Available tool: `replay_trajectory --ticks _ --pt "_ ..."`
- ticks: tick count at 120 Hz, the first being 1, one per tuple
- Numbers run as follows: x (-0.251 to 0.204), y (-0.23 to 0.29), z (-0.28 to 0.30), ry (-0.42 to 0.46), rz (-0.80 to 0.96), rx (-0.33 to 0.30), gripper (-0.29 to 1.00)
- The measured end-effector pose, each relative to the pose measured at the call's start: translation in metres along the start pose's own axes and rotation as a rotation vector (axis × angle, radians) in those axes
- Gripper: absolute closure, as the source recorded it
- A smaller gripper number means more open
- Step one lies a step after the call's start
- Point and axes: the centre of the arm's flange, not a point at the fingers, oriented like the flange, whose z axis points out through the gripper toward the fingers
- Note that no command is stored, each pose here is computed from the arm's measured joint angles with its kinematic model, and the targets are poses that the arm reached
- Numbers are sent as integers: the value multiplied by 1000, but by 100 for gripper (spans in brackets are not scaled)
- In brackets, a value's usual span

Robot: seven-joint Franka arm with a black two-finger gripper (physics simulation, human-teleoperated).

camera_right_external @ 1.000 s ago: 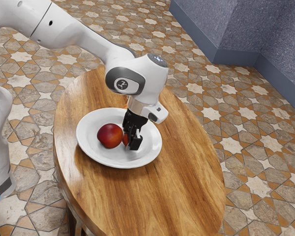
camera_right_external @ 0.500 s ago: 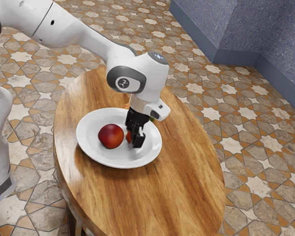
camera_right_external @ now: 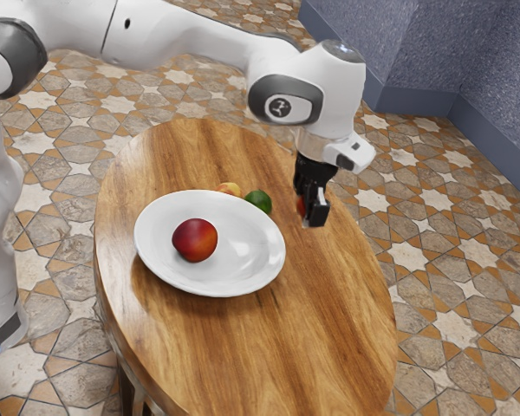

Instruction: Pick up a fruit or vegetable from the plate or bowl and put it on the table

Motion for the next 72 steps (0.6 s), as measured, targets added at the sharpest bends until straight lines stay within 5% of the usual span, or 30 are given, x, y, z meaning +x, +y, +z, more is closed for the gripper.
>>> replay_trajectory --ticks 19,54,72 --pt "63 46 55 -73 57 5 50" --pt "82 74 139 -194 83 -15 50" --pt "81 80 140 -199 91 -27 17"
